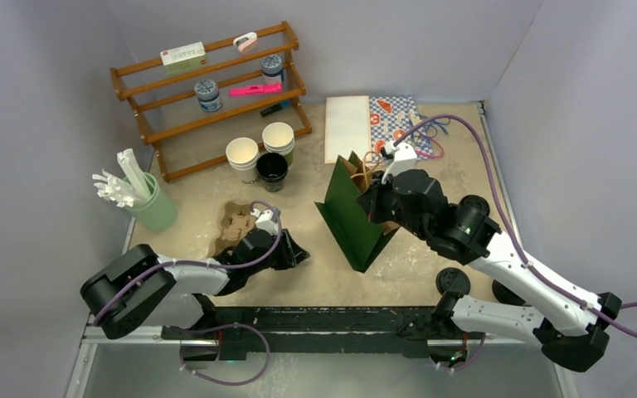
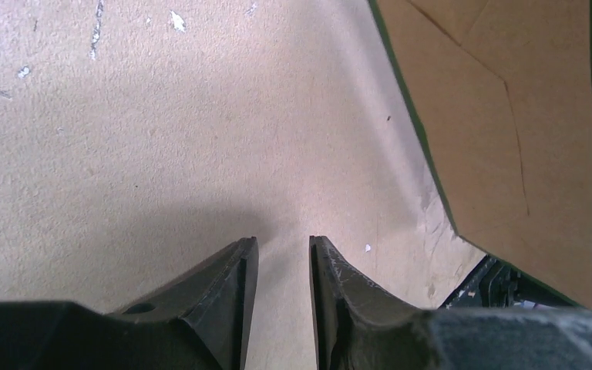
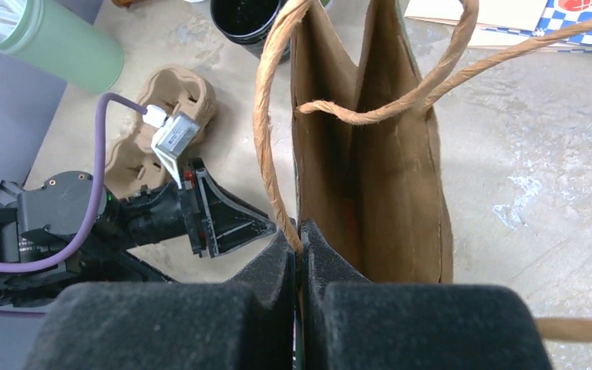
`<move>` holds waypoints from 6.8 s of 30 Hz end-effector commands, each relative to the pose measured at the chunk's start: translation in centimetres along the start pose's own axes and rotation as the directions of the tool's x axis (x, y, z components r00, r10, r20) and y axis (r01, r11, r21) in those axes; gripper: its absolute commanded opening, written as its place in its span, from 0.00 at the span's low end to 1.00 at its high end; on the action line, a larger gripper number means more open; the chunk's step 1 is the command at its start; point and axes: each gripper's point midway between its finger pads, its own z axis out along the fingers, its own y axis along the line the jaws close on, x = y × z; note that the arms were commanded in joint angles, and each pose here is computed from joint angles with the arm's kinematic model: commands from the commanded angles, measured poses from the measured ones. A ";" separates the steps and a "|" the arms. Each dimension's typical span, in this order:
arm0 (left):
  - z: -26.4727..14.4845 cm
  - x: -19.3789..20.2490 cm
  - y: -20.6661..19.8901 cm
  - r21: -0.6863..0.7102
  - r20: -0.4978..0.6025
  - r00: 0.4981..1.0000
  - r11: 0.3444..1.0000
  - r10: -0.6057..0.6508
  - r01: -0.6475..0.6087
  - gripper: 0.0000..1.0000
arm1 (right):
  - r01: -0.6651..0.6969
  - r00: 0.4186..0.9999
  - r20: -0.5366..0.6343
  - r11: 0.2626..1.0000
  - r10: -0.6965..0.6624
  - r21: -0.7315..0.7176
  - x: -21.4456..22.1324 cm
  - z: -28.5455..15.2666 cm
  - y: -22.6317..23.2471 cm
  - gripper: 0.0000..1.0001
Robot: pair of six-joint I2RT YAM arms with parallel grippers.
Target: Pack the takeout coffee
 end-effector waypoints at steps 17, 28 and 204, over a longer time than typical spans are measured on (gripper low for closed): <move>-3.2 -6.4 -10.5 0.295 0.143 0.989 0.952 0.047 -0.088 0.65 | 0.046 0.999 0.023 0.998 -0.045 -0.048 -1.5 -0.2 1.2 0.00; -0.2 -5.4 -12.1 0.358 0.046 0.999 0.934 -0.012 -0.005 0.40 | 0.044 0.999 0.011 0.997 -0.043 -0.057 -1.0 -0.1 1.3 0.00; -12.2 -9.3 6.7 -0.720 0.052 0.986 0.690 0.159 -0.073 0.45 | -0.094 0.973 0.231 0.915 0.001 0.391 -11.3 -0.2 -7.4 0.72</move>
